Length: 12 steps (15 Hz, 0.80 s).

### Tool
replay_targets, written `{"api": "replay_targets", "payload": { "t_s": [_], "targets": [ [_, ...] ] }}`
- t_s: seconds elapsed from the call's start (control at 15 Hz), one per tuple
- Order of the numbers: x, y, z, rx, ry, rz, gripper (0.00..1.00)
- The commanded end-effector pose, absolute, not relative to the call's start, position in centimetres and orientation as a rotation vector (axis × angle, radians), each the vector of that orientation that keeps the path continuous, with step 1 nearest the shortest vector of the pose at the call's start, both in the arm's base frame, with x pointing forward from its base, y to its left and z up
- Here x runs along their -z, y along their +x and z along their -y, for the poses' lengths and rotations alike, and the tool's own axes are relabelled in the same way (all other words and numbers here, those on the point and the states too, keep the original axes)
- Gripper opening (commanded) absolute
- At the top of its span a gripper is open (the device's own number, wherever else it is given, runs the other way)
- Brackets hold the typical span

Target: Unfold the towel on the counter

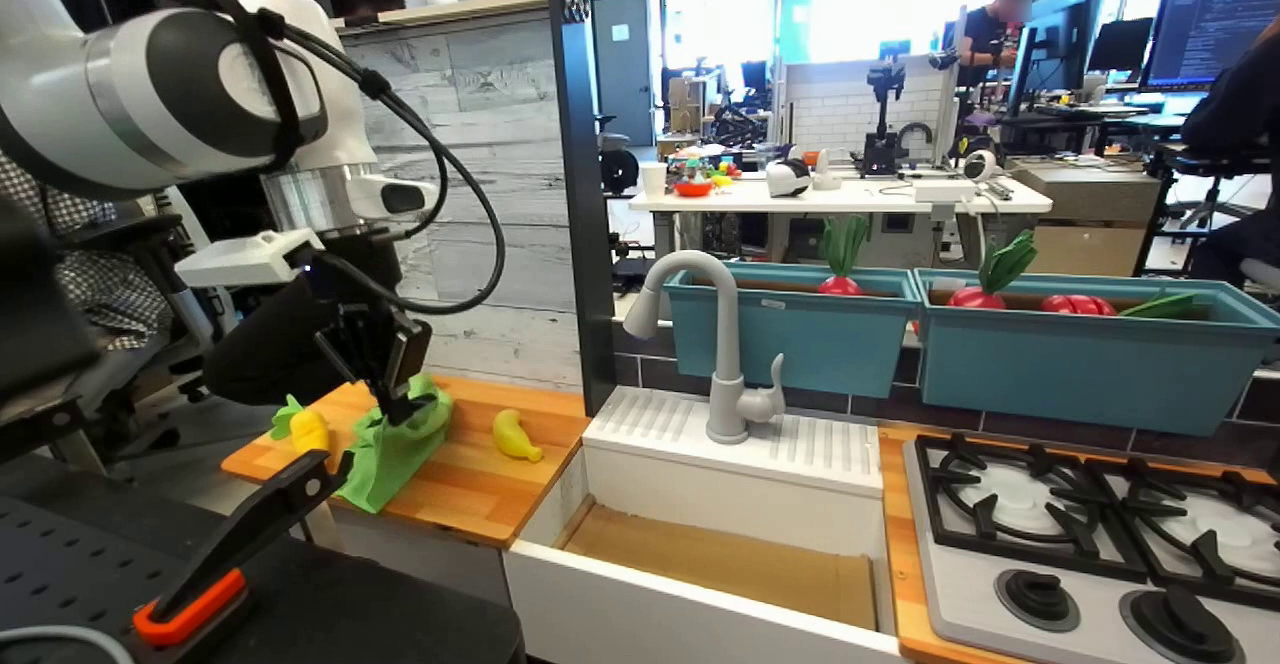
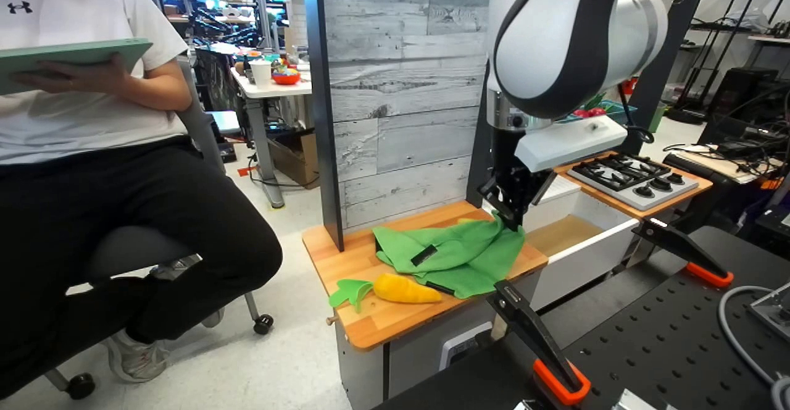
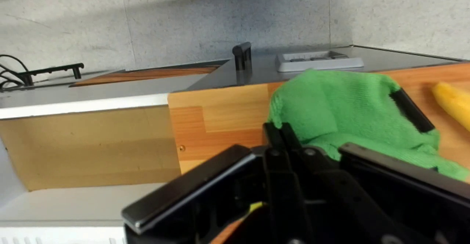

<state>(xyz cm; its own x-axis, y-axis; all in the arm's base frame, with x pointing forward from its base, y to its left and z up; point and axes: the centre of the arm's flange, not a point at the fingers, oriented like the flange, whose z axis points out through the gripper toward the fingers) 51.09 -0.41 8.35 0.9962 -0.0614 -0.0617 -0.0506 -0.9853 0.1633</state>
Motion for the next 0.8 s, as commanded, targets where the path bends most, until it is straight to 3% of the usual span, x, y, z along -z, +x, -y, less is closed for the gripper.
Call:
{"api": "replay_targets", "payload": {
  "t_s": [0.0,0.2,0.27,0.33,0.47,0.73],
  "targets": [
    [-5.5,49.5,2.9,0.101,2.993,0.125,0.01],
    [-3.2,49.1,4.5,0.122,2.997,0.141,0.01],
    [-2.6,49.0,4.9,0.132,2.992,0.154,0.06],
    [-2.2,48.9,5.2,0.141,2.992,0.164,0.29],
    [-1.7,48.8,5.5,0.151,2.983,0.176,0.33],
    [-1.5,49.2,5.5,0.155,2.978,0.183,0.62]
  ]
}}
